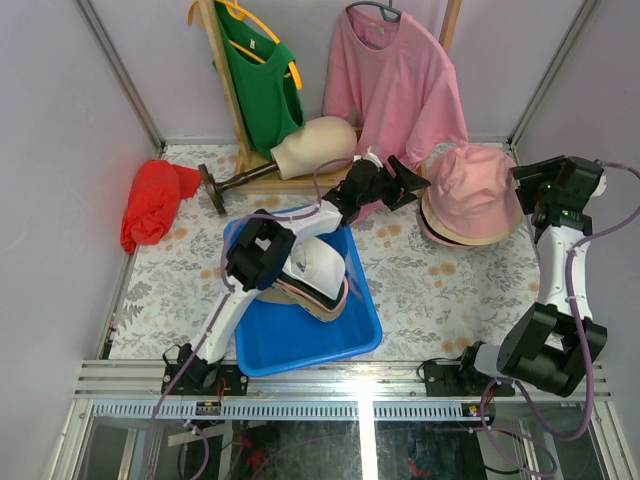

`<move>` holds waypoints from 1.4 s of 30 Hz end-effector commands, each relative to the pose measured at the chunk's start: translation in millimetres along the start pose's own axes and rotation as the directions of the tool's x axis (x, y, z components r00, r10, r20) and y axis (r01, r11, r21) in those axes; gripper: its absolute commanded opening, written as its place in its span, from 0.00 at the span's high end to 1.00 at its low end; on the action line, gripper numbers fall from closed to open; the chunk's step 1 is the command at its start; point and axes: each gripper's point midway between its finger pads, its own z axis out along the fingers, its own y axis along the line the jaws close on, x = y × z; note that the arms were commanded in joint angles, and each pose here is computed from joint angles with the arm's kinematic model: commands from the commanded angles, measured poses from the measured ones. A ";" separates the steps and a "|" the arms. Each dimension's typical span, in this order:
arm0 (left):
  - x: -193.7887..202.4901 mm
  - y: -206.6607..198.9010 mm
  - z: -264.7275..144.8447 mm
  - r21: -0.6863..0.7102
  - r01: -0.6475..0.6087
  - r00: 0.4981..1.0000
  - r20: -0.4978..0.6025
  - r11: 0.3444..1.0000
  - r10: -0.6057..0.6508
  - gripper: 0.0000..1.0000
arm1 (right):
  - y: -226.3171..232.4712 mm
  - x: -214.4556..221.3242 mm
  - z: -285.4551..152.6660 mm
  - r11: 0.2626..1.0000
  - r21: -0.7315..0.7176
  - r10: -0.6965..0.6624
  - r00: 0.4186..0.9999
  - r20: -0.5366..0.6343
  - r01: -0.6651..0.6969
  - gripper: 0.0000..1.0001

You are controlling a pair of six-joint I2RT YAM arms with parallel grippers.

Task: Stack the hats
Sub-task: Stack the hat on the hat.

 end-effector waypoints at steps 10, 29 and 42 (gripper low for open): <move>-33.8 -23.1 31.2 0.277 0.151 0.972 0.131 0.949 -0.193 0.33 | 35.5 -18.4 0.0 0.994 -0.112 -0.009 0.999 0.033 0.013 0.37; -24.2 -6.6 36.6 0.315 0.175 0.967 0.123 0.933 -0.224 0.45 | 23.3 -24.1 4.6 0.997 -0.070 -0.008 0.998 0.060 0.013 0.37; -6.7 6.7 31.2 0.274 0.159 0.975 0.107 0.949 -0.194 0.87 | 11.9 -29.4 6.7 0.999 -0.040 -0.013 0.997 0.070 0.016 0.37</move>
